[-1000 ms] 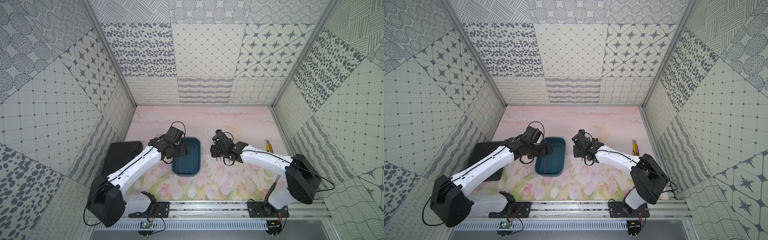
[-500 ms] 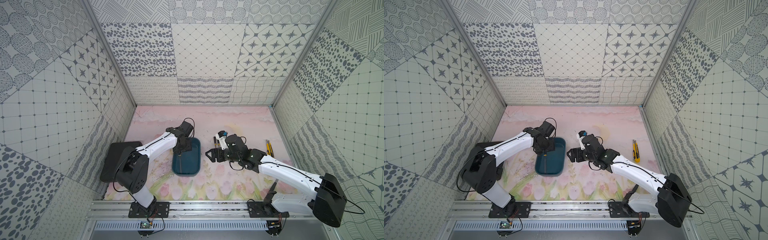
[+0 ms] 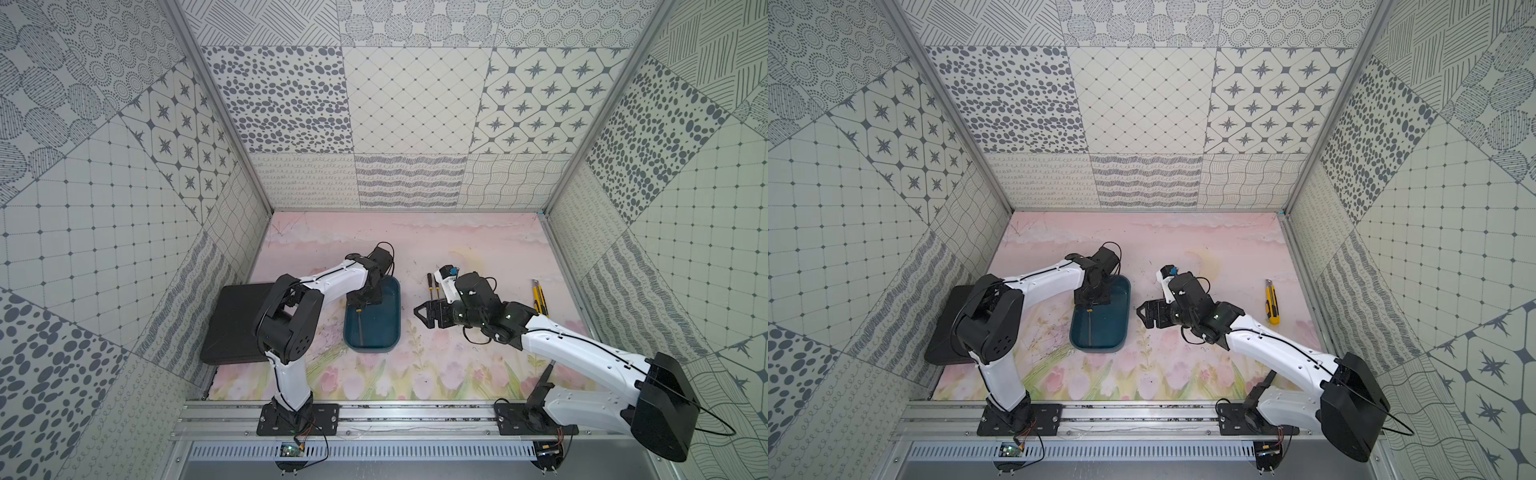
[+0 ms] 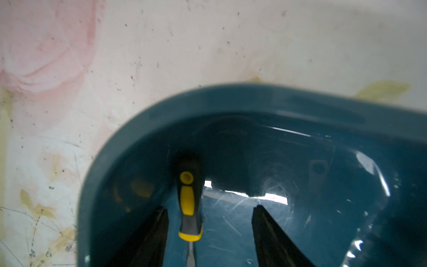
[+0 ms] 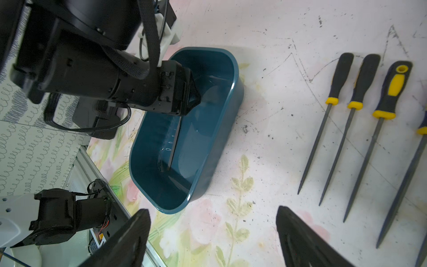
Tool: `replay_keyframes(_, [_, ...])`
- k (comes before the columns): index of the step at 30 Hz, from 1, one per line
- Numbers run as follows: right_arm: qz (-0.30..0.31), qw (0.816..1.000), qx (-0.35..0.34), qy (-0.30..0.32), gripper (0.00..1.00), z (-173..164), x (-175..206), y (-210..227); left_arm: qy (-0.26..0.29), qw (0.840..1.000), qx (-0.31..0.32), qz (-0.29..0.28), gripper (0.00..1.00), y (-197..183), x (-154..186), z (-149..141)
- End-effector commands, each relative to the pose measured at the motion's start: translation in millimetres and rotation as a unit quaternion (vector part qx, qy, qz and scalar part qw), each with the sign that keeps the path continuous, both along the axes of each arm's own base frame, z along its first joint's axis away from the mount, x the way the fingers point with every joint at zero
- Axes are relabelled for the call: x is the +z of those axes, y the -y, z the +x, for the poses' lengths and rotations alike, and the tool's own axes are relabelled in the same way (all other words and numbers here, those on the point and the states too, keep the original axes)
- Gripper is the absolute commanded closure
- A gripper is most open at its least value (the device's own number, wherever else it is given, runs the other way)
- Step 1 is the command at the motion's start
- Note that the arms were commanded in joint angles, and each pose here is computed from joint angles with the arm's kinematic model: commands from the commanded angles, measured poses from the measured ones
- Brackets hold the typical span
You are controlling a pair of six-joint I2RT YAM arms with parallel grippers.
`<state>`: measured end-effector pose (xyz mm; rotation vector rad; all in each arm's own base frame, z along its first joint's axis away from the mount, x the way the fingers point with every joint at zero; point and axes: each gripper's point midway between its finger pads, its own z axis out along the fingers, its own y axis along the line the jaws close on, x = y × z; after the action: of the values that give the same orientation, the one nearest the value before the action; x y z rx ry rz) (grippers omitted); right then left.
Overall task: Take the file tool out of the storage box
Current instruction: Pick up the file tool from the storage box.
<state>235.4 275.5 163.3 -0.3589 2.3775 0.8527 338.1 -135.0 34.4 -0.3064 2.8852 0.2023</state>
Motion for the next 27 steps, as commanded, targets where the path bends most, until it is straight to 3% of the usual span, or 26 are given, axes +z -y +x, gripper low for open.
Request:
replay_keyframes(1, [0.013, 1.0, -0.008, 0.027, 0.11, 5, 12, 3, 0.002, 0.999, -0.002, 0.042, 0.41, -16, -8, 1])
replay_keyframes(9, [0.017, 1.0, -0.01, 0.023, 0.11, 6, 13, 2, 0.007, 1.0, -0.027, -0.002, 0.47, 0, -20, 10])
replay_keyframes(13, [0.014, 1.0, -0.012, 0.022, 0.12, 6, 12, 3, 0.021, 0.996, -0.059, -0.063, 0.5, 22, -21, 14])
replay_keyframes(23, [0.011, 1.0, -0.005, 0.017, 0.12, 5, 11, 1, 0.022, 0.988, -0.083, -0.126, 0.86, 43, -15, 8])
replay_keyframes(27, [0.012, 1.0, -0.001, 0.016, 0.12, 5, 12, -1, 0.026, 0.985, -0.086, -0.146, 0.92, 48, -8, 5])
